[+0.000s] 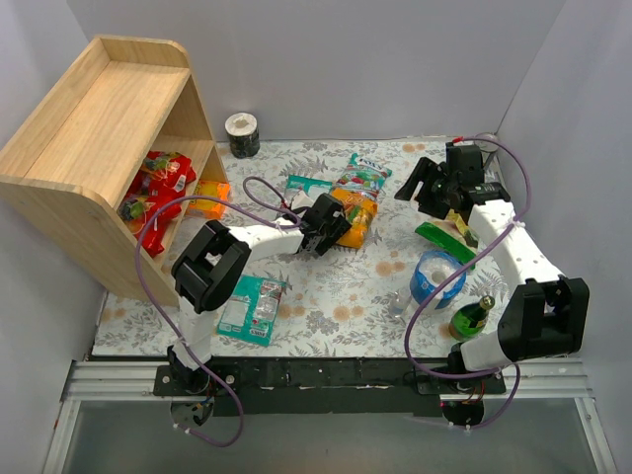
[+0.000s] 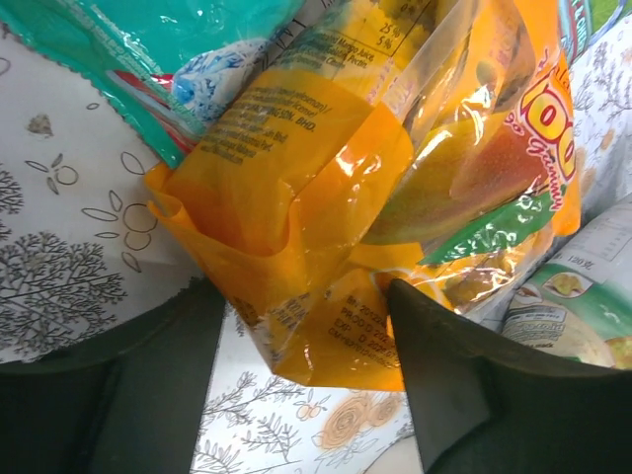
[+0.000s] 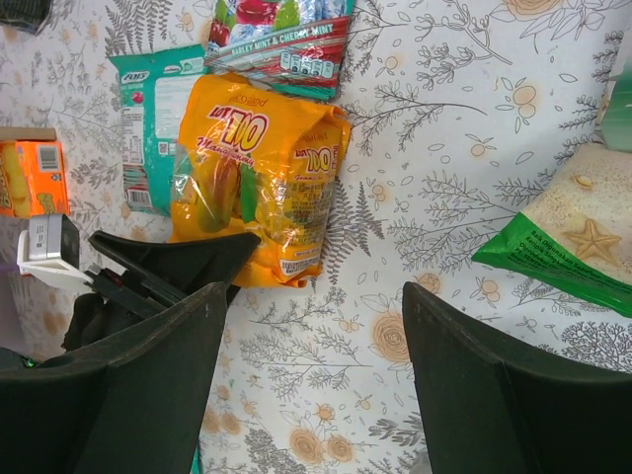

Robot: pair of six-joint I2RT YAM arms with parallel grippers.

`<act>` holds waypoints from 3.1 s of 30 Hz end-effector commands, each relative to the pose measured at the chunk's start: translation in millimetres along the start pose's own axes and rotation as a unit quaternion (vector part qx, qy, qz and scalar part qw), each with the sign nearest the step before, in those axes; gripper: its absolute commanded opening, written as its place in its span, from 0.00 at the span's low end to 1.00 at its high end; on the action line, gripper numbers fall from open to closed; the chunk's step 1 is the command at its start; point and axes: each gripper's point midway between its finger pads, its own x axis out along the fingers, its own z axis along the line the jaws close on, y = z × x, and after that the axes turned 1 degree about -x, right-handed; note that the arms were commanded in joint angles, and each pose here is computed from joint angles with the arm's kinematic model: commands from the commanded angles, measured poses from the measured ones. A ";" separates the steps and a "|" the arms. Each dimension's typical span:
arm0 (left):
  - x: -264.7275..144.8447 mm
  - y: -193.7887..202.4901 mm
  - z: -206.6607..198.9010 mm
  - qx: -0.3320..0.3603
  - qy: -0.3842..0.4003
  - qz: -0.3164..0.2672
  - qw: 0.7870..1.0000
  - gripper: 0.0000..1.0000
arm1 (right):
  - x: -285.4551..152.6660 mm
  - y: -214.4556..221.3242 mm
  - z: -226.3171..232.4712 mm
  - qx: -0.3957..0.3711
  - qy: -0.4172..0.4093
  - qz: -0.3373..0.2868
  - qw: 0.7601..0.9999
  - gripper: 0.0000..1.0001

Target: Place and organize the candy bags onto the shelf

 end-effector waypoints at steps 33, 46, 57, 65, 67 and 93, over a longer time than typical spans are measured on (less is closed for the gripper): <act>-226.6 -178.2 -116.5 0.447 -0.010 -0.291 0.846 0.00 | 18.2 -41.9 27.7 0.003 -0.038 -0.041 0.998 0.76; -337.1 -270.0 -99.4 0.497 -0.179 -0.454 0.717 0.00 | 24.4 -52.8 35.3 -0.001 -0.046 -0.043 0.998 0.76; -389.2 -341.0 -74.0 0.480 -0.338 -0.521 0.619 0.00 | 30.3 -52.9 38.5 -0.002 -0.057 -0.040 0.998 0.75; -390.0 -355.1 -57.4 0.509 -0.374 -0.514 0.580 0.00 | 30.2 -56.2 39.5 -0.004 -0.056 -0.039 0.998 0.75; -386.6 -354.5 -55.2 0.519 -0.377 -0.509 0.573 0.00 | 30.2 -54.8 38.6 -0.005 -0.054 -0.037 0.998 0.75; -328.1 -390.2 -23.5 0.588 -0.444 -0.448 0.507 0.00 | 30.8 -51.6 35.7 0.009 -0.067 -0.032 0.997 0.75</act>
